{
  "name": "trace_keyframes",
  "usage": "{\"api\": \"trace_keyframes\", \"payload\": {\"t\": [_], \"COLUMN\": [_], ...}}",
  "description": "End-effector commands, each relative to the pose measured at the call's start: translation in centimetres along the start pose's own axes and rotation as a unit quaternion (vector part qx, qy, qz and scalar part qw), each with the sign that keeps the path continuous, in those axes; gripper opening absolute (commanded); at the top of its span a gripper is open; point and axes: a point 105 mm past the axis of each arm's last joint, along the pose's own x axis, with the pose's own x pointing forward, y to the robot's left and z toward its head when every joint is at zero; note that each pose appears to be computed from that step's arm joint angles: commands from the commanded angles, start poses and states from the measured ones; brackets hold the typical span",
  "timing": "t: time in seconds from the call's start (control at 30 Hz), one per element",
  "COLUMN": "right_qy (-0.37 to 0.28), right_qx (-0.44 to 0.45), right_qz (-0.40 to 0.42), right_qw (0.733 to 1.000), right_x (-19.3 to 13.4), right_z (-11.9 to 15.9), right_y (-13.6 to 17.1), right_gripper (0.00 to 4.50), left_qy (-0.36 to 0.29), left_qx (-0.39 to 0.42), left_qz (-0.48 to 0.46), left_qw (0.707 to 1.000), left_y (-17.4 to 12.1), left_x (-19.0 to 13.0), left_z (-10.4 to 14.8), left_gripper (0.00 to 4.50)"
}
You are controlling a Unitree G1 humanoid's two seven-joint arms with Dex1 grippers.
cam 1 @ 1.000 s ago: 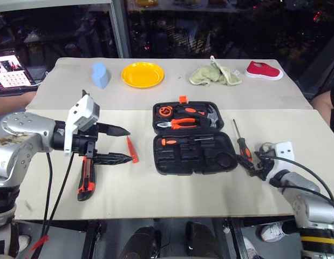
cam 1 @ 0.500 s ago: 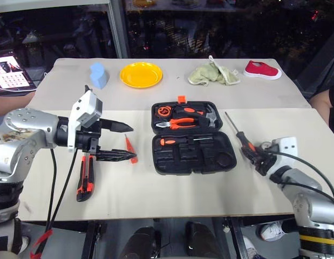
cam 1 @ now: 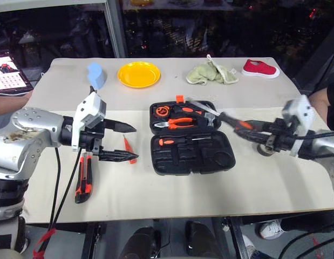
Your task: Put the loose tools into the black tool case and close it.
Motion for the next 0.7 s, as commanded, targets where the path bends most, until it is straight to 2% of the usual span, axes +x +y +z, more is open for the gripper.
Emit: {"api": "trace_keyframes", "payload": {"t": [0.03, 0.2, 0.47, 0.7], "right_qy": [0.043, 0.089, 0.094, 0.112], "right_qx": [-0.088, -0.149, -0.165, -0.173], "right_qz": [0.082, 0.123, 0.132, 0.139], "right_qw": [0.992, 0.977, 0.973, 0.969], "right_x": [1.9, 3.4, 4.9, 5.0], "right_z": [-0.8, -3.2, -4.7, -5.7], "right_y": [-0.1, -1.3, -3.0, -3.8], "right_gripper": [1.02, 1.02, 1.02, 1.02], "left_qy": [0.009, 0.011, 0.014, 0.015], "left_qx": [0.033, 0.037, 0.040, 0.043], "left_qz": [-0.012, -0.012, -0.001, 0.006], "left_qw": [0.999, 0.999, 0.999, 0.999], "left_y": [-0.5, -0.6, -0.8, -0.8], "left_x": [-0.1, -0.2, -0.5, -0.6], "left_z": [0.5, 0.5, 0.6, 0.8], "left_gripper": [4.50, 4.50, 4.50, 4.50]}}
